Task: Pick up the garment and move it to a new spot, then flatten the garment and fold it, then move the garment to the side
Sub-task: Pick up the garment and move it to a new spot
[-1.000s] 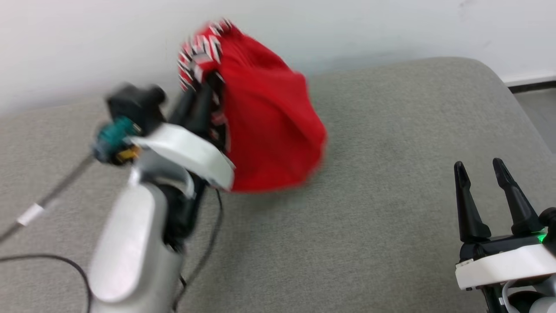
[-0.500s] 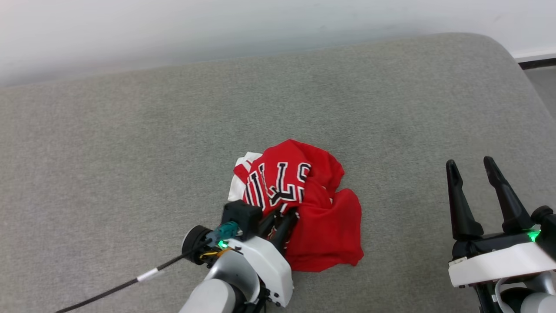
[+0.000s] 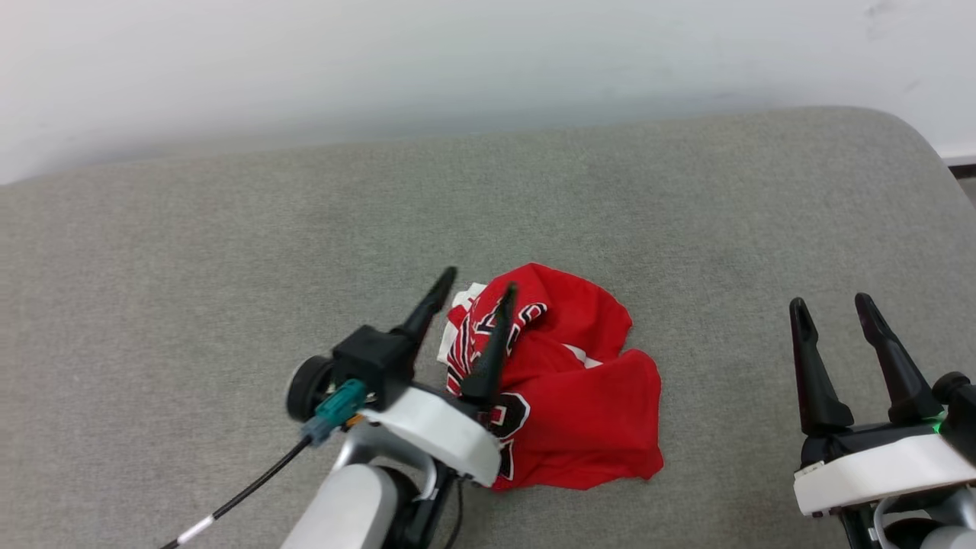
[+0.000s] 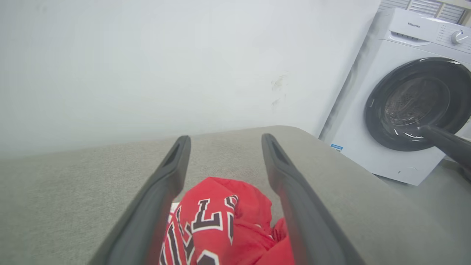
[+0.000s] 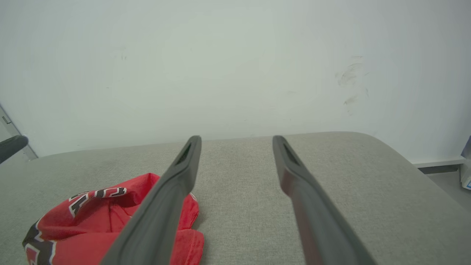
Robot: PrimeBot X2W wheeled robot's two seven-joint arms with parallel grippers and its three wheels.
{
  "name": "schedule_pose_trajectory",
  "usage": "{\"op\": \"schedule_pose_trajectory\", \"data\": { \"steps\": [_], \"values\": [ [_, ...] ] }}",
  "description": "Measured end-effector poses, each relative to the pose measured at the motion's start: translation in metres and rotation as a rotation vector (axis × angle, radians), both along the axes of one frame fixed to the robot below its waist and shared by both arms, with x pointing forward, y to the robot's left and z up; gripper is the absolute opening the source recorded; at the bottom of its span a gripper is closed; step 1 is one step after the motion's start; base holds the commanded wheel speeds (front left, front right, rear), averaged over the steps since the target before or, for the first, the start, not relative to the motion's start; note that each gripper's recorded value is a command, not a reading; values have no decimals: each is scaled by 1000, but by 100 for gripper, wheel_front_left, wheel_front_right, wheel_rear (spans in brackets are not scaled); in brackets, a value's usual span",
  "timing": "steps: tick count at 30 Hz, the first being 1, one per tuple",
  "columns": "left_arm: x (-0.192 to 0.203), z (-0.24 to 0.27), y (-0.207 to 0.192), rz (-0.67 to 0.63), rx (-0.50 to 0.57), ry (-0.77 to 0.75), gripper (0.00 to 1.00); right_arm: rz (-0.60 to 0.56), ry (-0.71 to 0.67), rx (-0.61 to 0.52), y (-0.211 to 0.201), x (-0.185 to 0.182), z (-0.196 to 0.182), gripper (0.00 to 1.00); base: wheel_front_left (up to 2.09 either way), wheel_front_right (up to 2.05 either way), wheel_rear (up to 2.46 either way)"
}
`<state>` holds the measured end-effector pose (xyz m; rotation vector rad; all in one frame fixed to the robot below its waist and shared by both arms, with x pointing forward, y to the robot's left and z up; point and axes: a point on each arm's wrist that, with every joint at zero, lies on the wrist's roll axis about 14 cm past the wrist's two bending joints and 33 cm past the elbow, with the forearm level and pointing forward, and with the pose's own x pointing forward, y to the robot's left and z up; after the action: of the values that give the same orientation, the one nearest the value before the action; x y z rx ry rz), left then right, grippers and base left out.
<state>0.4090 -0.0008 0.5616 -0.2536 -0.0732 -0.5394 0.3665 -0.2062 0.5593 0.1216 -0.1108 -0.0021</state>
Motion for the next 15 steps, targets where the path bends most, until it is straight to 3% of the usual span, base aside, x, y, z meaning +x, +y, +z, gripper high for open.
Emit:
{"op": "schedule_pose_trajectory", "data": {
  "steps": [6,15],
  "values": [
    [3,-8,65,194,47,-1,100,12,3,-8,4,-4,2,100,0,0,0],
    [-12,-22,127,356,109,24,100,17,20,-20,5,-14,2,100,0,0,0]
  ]
}}
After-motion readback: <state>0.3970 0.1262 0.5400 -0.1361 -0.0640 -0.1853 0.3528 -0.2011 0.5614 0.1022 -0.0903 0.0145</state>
